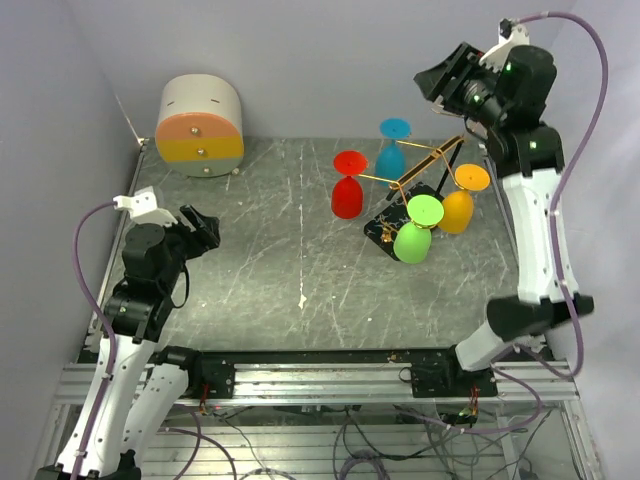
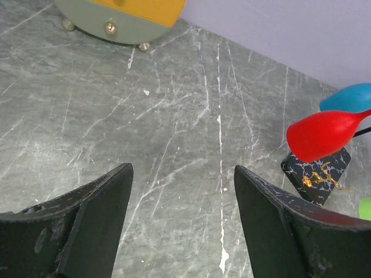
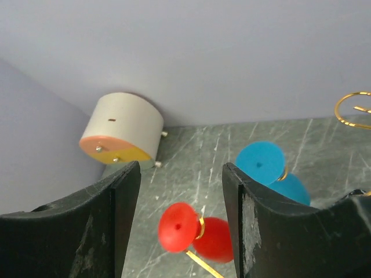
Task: Take the wine glass off the wine glass rack
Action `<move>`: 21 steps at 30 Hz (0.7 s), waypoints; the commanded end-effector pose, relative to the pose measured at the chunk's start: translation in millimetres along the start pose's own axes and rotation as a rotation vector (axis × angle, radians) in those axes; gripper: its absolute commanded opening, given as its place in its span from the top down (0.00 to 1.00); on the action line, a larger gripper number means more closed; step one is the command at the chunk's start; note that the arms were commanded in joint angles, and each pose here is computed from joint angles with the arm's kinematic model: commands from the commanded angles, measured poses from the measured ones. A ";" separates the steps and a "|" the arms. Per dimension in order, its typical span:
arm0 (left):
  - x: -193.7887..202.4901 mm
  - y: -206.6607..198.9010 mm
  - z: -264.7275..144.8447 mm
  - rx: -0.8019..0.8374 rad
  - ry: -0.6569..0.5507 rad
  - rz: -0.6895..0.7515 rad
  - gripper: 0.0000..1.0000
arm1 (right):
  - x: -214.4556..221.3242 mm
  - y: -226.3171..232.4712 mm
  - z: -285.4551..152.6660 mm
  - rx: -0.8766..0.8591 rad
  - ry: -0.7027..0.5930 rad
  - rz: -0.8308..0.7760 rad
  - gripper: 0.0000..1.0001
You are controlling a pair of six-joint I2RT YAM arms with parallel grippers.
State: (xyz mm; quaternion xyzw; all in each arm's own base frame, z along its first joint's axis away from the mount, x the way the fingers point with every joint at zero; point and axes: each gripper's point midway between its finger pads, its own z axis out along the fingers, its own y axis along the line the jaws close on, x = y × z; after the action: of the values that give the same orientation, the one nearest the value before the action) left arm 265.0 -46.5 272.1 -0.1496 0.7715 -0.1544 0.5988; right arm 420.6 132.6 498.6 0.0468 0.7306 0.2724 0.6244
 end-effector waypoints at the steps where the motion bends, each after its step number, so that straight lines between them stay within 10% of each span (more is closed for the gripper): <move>1: -13.5 -6.4 -10.0 0.036 -0.047 0.006 0.19 | 19.0 -20.4 24.4 -0.072 0.155 0.084 0.41; 21: -10.5 -4.9 -6.6 0.024 -0.025 0.010 0.22 | 68.2 -101.8 69.5 0.075 0.289 0.164 0.53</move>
State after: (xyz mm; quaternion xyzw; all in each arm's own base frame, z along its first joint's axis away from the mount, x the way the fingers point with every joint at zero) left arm 262.3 -47.0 274.9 -0.1456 0.7687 -0.1571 0.6026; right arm 496.5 101.7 399.0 0.0873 0.8085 0.3037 0.4965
